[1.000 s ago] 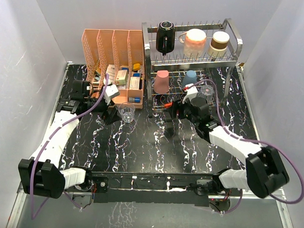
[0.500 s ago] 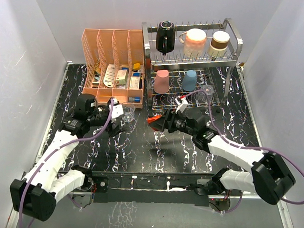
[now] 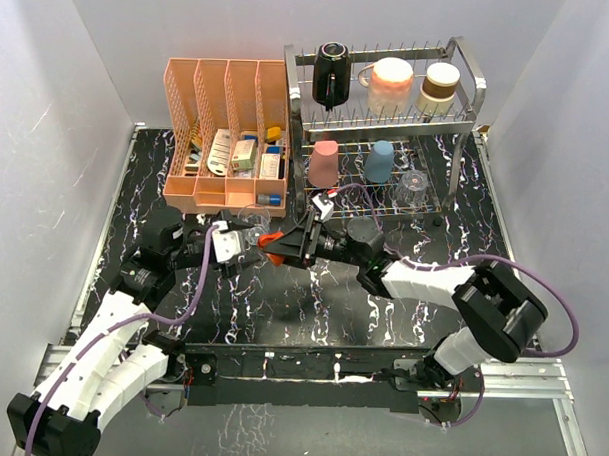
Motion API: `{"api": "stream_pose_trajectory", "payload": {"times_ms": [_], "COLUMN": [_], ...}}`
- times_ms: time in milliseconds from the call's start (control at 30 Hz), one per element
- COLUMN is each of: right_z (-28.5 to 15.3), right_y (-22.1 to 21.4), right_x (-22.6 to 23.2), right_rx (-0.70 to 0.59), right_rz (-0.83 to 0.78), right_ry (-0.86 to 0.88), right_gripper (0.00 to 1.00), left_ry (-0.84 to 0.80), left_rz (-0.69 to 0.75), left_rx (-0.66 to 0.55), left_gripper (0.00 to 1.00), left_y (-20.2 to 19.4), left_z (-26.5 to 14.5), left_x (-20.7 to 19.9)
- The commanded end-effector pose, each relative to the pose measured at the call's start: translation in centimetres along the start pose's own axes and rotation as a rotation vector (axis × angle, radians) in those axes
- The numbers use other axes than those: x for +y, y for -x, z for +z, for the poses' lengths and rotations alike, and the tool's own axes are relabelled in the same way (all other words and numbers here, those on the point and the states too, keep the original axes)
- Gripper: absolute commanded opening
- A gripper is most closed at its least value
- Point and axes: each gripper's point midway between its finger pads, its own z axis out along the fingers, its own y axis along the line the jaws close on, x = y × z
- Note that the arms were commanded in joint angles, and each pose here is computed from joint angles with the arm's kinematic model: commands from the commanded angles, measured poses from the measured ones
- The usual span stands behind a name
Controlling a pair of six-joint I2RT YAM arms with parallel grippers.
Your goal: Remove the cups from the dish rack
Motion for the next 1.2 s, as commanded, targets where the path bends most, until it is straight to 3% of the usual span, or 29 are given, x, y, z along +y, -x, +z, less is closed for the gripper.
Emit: {"api": "stream_pose_trajectory", "payload": {"times_ms": [0,167,300,367,533,667,1067,1167], "right_z": [1.1,2.1,2.6,2.6,1.5,-1.1,-16.1,-18.6], "right_y": [0.3,-0.3,-0.5,-0.5,1.4,4.2,13.6,15.5], "right_x": [7.5,8.5,8.8,8.5,6.1,3.2,-4.5,-4.8], "right_rx": [0.009,0.015,0.017,0.013,-0.069,-0.159,-0.438,-0.472], "right_rz": [0.000,0.021,0.034,0.039,0.011,-0.068,-0.332,-0.399], "right_ry": [0.260,0.282,0.295,0.280,0.139,-0.037,-0.712,-0.842], "right_gripper": [0.19,0.21,0.33,0.46,0.82,0.97,0.98,0.98], "left_ry": [-0.005,0.036,0.068,0.082,0.116,0.204,0.284,0.229], "left_rz": [0.005,-0.049,-0.091,-0.115,-0.239,-0.330,-0.509,-0.650], "left_rx": [-0.074,-0.102,-0.114,-0.108,0.006,0.143,0.694,0.739], "left_gripper": [0.65,0.37,0.08,0.00,0.00,0.00,0.00,0.00], "left_y": [2.2,3.3,3.9,3.8,1.4,-1.9,-12.4,-14.1], "left_z": [0.2,0.1,0.0,-0.1,0.1,0.0,-2.9,-4.6], "left_x": [0.3,1.1,1.7,1.9,2.3,3.3,3.7,3.5]}}
